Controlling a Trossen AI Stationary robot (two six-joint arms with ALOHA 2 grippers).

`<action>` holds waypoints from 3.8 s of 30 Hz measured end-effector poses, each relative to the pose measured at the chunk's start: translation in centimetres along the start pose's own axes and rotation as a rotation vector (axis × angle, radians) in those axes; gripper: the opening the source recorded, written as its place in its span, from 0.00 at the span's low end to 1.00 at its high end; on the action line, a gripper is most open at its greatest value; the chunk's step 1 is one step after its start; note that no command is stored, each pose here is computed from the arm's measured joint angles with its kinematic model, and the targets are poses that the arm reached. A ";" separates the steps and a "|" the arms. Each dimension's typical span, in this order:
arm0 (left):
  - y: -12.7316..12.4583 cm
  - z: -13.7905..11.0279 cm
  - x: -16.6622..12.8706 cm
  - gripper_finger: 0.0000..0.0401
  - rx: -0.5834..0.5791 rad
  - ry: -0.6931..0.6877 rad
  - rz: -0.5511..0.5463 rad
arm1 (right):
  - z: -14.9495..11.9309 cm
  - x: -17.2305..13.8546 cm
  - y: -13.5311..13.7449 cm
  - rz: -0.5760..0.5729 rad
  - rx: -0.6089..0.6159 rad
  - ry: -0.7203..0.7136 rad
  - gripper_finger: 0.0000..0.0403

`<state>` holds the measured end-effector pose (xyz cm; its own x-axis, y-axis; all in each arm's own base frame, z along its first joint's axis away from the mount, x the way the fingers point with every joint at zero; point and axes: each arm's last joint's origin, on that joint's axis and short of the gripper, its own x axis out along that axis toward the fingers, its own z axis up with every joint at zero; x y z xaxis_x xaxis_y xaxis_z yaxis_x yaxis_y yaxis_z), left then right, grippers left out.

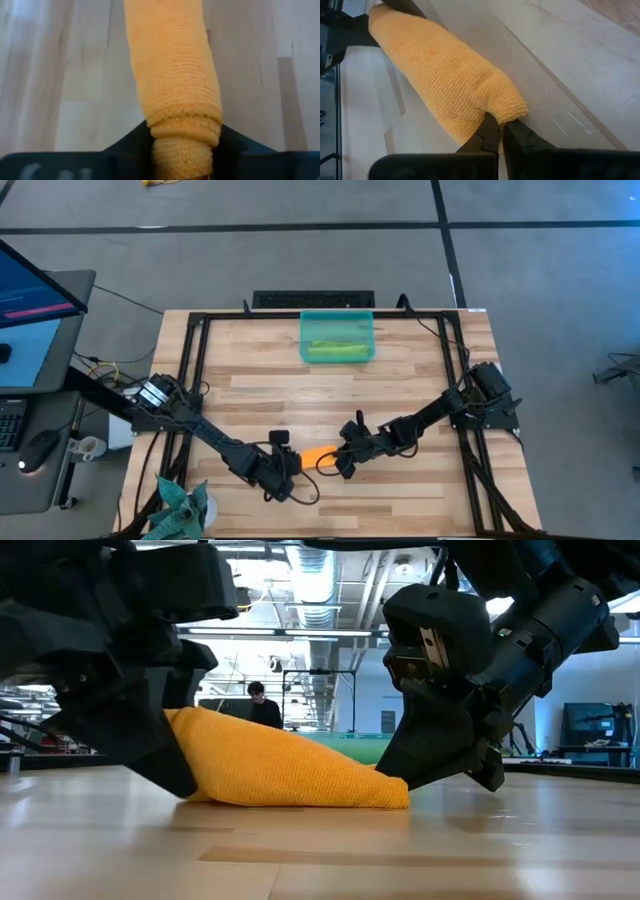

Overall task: Roll microfiber towels into tight, uniform cylinder then place into a basket
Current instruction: Put the yellow microfiber towel into the blue bin

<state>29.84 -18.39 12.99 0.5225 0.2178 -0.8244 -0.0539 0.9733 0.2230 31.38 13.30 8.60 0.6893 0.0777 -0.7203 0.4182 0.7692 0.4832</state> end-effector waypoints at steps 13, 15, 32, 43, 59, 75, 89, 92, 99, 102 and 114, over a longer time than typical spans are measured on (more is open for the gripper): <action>0.9 0.0 0.4 0.04 -0.002 0.037 0.029 | 0.2 -0.1 0.0 -0.027 -0.046 -0.045 0.04; 1.2 0.1 0.5 0.04 0.000 0.044 0.045 | 0.2 -0.1 -0.1 -0.044 -0.065 -0.069 0.03; 5.7 1.6 1.7 0.02 0.087 0.067 0.190 | 3.4 -2.9 -1.0 -0.221 -0.218 -0.184 0.02; 10.4 3.5 1.7 0.02 0.111 0.036 0.329 | 7.1 -5.8 -2.3 -0.315 -0.295 -0.226 0.02; 19.2 6.9 2.4 0.03 0.074 -0.108 0.377 | 12.5 -8.7 -5.9 -0.448 -0.407 -0.273 0.03; 29.8 7.6 3.1 0.03 -0.015 -0.295 0.400 | 17.7 -10.8 -12.8 -0.546 -0.324 -0.286 0.03; 36.8 5.0 3.7 0.03 -0.138 -0.337 0.365 | 21.4 -12.7 -18.1 -0.507 -0.288 -0.415 0.03; 38.2 5.0 4.2 0.03 -0.155 -0.338 0.345 | 22.0 -12.7 -18.6 -0.520 -0.310 -0.449 0.03; 40.3 5.5 6.4 0.03 -0.169 -0.126 0.233 | 22.5 -12.0 -20.8 -0.529 -0.299 -0.397 0.03; 40.5 5.6 7.0 0.03 -0.153 -0.066 0.213 | 22.2 -11.5 -21.9 -0.540 -0.280 -0.352 0.03; 41.2 5.5 7.3 0.03 -0.151 -0.020 0.197 | 21.5 -9.5 -23.8 -0.538 -0.246 -0.273 0.03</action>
<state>36.10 22.90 18.99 0.5058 0.4049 -0.7617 -0.2826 0.9121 0.2972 27.56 -19.37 14.67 0.5605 -0.4974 -0.6621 0.6216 0.7810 -0.0606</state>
